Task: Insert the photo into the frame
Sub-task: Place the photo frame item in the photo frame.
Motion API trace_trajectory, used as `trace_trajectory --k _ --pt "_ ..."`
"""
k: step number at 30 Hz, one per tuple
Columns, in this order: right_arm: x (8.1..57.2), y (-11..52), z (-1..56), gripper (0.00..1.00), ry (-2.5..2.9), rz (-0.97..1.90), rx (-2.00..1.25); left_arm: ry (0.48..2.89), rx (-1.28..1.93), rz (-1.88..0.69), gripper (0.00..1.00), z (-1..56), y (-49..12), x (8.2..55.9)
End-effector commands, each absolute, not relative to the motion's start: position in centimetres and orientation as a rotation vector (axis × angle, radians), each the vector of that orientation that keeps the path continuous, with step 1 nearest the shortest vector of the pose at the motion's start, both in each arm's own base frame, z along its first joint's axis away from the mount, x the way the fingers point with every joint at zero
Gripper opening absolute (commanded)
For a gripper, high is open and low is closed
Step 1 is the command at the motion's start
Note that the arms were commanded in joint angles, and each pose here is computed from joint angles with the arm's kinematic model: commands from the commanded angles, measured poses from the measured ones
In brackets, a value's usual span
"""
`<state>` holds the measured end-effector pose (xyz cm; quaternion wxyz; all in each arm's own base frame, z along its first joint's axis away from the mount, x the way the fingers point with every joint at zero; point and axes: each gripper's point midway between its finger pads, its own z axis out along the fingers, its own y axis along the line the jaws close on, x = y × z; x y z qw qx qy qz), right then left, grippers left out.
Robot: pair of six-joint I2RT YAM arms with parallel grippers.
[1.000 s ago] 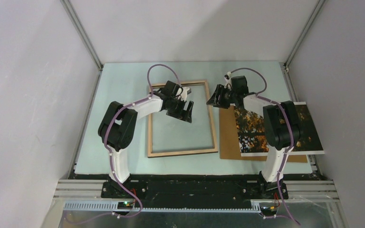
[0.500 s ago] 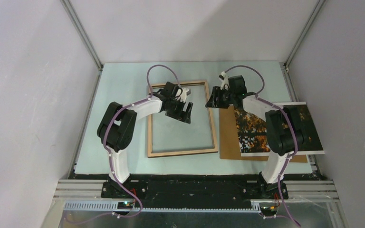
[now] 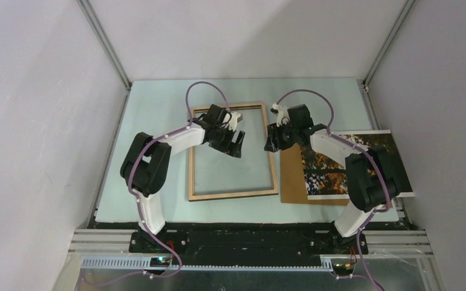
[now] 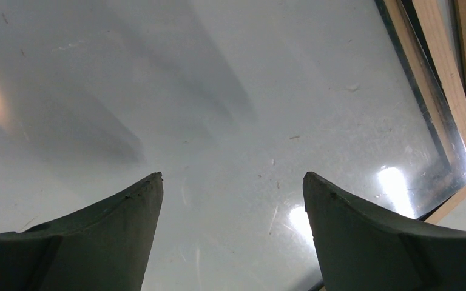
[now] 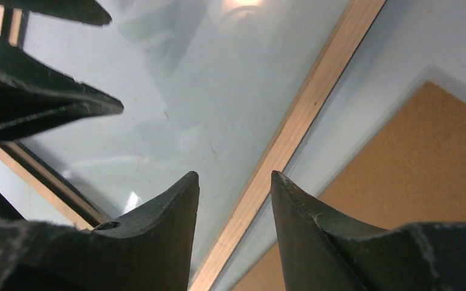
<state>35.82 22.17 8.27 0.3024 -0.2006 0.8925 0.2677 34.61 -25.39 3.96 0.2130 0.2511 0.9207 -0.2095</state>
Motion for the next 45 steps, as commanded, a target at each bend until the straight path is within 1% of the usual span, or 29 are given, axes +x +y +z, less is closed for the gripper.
trace_trajectory --k 1,11,22,28,36,45 --pt "34.0 21.1 9.3 0.51 2.321 0.627 -0.691 2.444 0.736 -0.584 0.9 7.5 -25.5 34.9" --pt "28.6 20.7 8.7 0.51 2.306 0.623 -0.956 2.378 0.749 -0.571 0.92 10.4 -24.8 34.0" --pt "25.8 20.6 7.1 0.49 2.251 0.462 -1.2 2.327 0.806 -0.331 0.94 12.2 -19.9 33.1" --pt "24.5 21.4 6.0 0.49 2.209 0.354 -1.323 2.37 0.763 -0.252 0.94 12.3 -16.5 32.5" --pt "23.9 22.4 5.1 0.48 2.164 0.253 -1.414 2.447 0.647 -0.178 0.95 11.4 -11.6 31.9" --pt "23.7 23.2 4.2 0.47 2.148 0.236 -1.458 2.558 0.616 -0.175 0.94 8.3 -9.7 30.6"
